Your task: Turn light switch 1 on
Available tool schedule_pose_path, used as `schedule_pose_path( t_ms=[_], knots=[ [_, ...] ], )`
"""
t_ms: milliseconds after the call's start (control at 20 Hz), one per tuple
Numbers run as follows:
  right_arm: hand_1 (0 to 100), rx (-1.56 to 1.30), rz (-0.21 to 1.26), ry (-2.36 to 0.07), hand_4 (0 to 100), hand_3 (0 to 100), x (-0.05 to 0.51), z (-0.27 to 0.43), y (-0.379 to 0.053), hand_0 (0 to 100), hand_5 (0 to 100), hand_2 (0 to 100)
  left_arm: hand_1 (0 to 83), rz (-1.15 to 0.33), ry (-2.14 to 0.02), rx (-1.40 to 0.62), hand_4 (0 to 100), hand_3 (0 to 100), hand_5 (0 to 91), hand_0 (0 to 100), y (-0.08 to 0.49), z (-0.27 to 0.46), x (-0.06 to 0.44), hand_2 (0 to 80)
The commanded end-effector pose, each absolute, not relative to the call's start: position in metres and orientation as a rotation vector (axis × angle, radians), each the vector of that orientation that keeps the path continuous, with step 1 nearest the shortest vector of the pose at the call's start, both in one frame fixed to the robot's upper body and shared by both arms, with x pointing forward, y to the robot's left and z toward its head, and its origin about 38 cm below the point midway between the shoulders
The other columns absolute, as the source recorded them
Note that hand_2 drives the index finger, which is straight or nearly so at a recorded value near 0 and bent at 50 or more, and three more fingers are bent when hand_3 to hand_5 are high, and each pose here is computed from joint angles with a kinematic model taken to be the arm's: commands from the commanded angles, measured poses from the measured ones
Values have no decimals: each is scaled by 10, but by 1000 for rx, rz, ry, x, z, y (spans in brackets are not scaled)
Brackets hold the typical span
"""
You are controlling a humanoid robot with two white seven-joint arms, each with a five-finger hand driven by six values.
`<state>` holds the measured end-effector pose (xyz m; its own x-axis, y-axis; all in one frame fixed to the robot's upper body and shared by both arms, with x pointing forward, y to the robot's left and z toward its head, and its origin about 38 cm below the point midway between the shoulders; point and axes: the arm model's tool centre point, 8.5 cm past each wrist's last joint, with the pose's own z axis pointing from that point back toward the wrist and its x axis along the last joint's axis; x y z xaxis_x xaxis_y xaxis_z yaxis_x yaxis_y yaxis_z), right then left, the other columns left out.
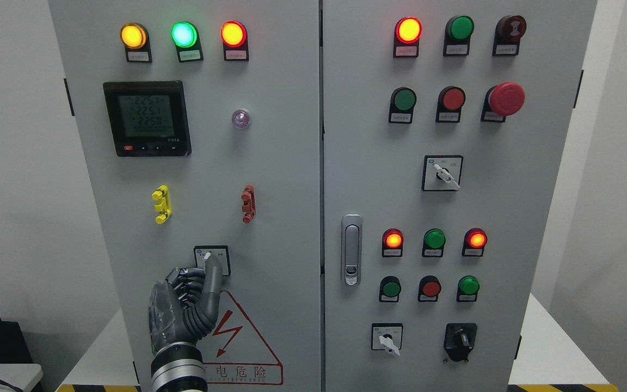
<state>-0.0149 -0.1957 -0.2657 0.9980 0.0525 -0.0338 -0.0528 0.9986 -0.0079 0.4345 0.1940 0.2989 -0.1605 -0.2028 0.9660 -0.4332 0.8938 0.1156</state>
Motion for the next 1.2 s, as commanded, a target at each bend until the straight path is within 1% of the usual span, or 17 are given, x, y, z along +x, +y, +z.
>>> schedule_pose_path(
  t_ms=[0, 401, 751, 1002, 1152],
  knots=[
    [389, -7, 34, 35, 0, 0, -15, -266, -196, 120, 0, 0, 340, 216, -1748, 483, 911, 816, 868, 309, 193, 301, 435, 530],
    [389, -7, 34, 35, 0, 0, -15, -266, -196, 120, 0, 0, 335, 212, -1747, 484, 912, 817, 868, 316, 193, 301, 435, 532],
    [389, -7, 36, 35, 0, 0, -15, -266, -196, 120, 0, 0, 356, 210, -1749, 486, 912, 816, 868, 311, 192, 304, 436, 532],
    [389, -7, 34, 35, 0, 0, -15, -266, -196, 120, 0, 0, 417, 206, -1731, 489, 911, 816, 867, 303, 192, 302, 436, 530],
    [389, -7, 36, 35, 0, 0, -15, -266, -196, 120, 0, 0, 426, 206, -1731, 489, 911, 816, 867, 303, 192, 302, 436, 528]
  ],
)
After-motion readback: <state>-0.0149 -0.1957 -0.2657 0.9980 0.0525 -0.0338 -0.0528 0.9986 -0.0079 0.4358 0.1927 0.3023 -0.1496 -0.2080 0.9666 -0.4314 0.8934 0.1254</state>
